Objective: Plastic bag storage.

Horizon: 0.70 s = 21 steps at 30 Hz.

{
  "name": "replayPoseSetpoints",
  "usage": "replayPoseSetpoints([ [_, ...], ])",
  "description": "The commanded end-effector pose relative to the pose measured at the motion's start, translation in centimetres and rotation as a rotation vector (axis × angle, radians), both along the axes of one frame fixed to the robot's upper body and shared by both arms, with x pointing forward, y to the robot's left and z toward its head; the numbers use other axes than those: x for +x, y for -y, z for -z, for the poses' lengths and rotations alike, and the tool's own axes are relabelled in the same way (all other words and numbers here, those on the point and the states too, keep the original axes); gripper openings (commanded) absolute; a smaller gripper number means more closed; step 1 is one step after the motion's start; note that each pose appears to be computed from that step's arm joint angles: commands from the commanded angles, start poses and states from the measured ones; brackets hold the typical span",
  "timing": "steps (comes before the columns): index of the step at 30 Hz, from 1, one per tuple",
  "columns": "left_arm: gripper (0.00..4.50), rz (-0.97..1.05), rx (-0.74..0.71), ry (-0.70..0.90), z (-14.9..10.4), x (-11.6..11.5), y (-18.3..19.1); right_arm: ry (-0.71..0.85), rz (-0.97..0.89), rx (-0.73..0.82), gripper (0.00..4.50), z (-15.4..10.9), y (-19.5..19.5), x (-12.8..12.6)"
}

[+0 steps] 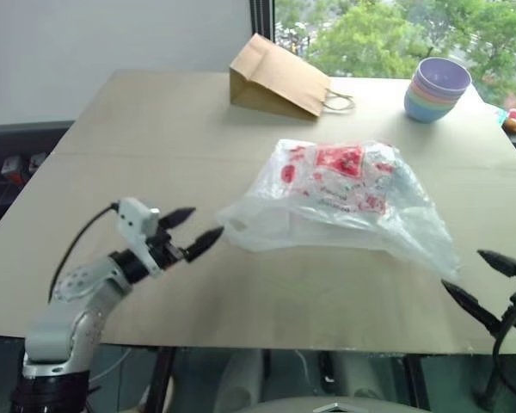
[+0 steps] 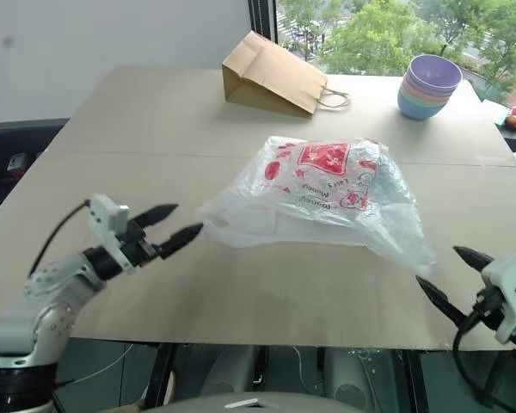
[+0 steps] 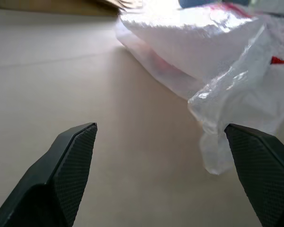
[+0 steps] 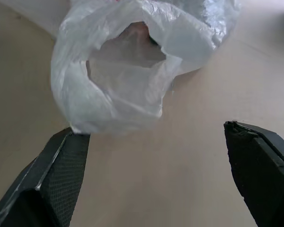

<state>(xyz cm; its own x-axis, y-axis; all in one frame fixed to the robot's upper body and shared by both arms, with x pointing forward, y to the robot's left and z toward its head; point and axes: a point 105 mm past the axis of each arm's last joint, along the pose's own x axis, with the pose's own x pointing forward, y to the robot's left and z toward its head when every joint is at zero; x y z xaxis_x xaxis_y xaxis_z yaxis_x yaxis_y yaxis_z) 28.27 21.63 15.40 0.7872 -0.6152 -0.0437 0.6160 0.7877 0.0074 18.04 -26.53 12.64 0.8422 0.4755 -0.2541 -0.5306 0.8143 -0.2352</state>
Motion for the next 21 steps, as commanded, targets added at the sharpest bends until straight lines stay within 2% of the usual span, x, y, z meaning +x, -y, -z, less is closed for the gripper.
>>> replayPoseSetpoints([
  [1, 4.48, 0.028, 0.001, 0.004, -0.9, -0.1, -0.3, 0.053, -0.02, 0.016, 4.5, -1.5, 0.7, -0.7],
  [5, 4.48, 0.083, -0.018, -0.055, -0.3, -1.5, -0.1, 0.042, -0.004, 0.026, 4.5, -1.9, 1.3, -1.6],
  [13, 4.48, 0.036, -0.009, -0.137, -0.1, -3.9, -4.0, 0.017, 0.007, -0.003, 4.5, -1.8, 2.0, -2.4],
  [21, 4.48, 0.034, 0.004, -0.151, -0.2, -3.7, -4.7, 0.028, 0.007, 0.0, 4.5, -1.8, 2.1, -2.6],
])
